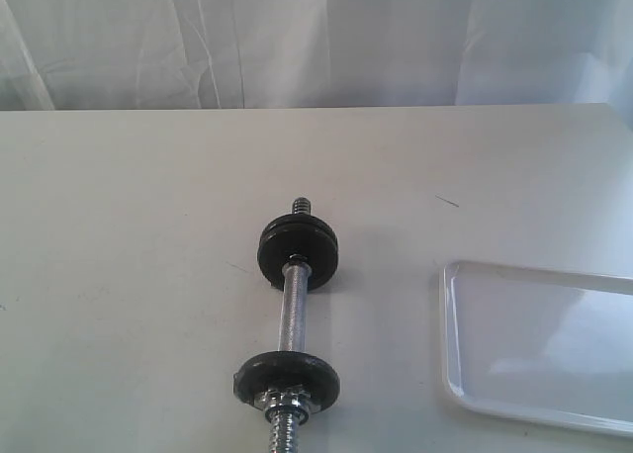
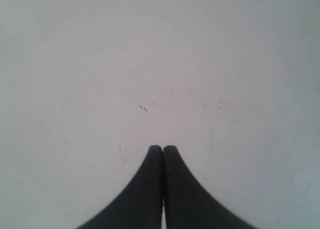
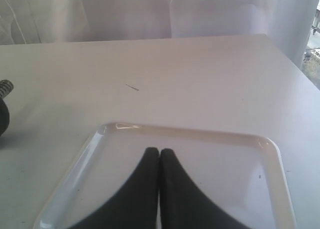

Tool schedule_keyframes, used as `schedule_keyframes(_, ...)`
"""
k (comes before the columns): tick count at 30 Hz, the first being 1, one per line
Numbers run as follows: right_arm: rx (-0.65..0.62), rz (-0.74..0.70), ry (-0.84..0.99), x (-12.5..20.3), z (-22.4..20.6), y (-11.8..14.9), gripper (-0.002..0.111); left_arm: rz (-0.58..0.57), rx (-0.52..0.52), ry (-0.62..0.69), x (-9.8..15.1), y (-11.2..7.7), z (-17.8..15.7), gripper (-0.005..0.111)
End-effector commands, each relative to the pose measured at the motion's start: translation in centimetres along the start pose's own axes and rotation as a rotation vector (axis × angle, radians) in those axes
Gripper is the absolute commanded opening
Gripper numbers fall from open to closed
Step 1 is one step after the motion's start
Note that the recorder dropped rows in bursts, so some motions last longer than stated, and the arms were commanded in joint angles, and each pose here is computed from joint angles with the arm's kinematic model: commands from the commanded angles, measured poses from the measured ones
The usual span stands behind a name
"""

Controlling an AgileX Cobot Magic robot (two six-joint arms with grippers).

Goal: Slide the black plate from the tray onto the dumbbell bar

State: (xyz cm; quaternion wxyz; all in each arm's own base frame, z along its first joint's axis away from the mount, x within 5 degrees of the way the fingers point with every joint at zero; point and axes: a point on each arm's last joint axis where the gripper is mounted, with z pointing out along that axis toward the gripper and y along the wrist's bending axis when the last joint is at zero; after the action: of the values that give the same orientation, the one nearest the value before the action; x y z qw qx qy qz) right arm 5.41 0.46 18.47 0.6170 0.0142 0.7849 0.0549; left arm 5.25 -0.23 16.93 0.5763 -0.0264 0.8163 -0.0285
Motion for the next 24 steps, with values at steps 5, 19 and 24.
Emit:
schedule_keyframes(5, -0.040, -0.006, -0.005, 0.00, -0.03, 0.22, 0.000, -0.006, -0.003, -0.003, 0.09, 0.03, 0.02, 0.000)
schedule_keyframes(19, -0.045, -0.018, -0.004, 0.01, -0.03, 0.25, 0.000, -0.006, -0.003, -0.003, 0.09, 0.03, 0.02, 0.000)
schedule_keyframes(24, -0.045, -0.018, -0.004, 0.01, -0.03, 0.25, 0.000, -0.006, -0.003, -0.003, 0.09, 0.03, 0.02, 0.000)
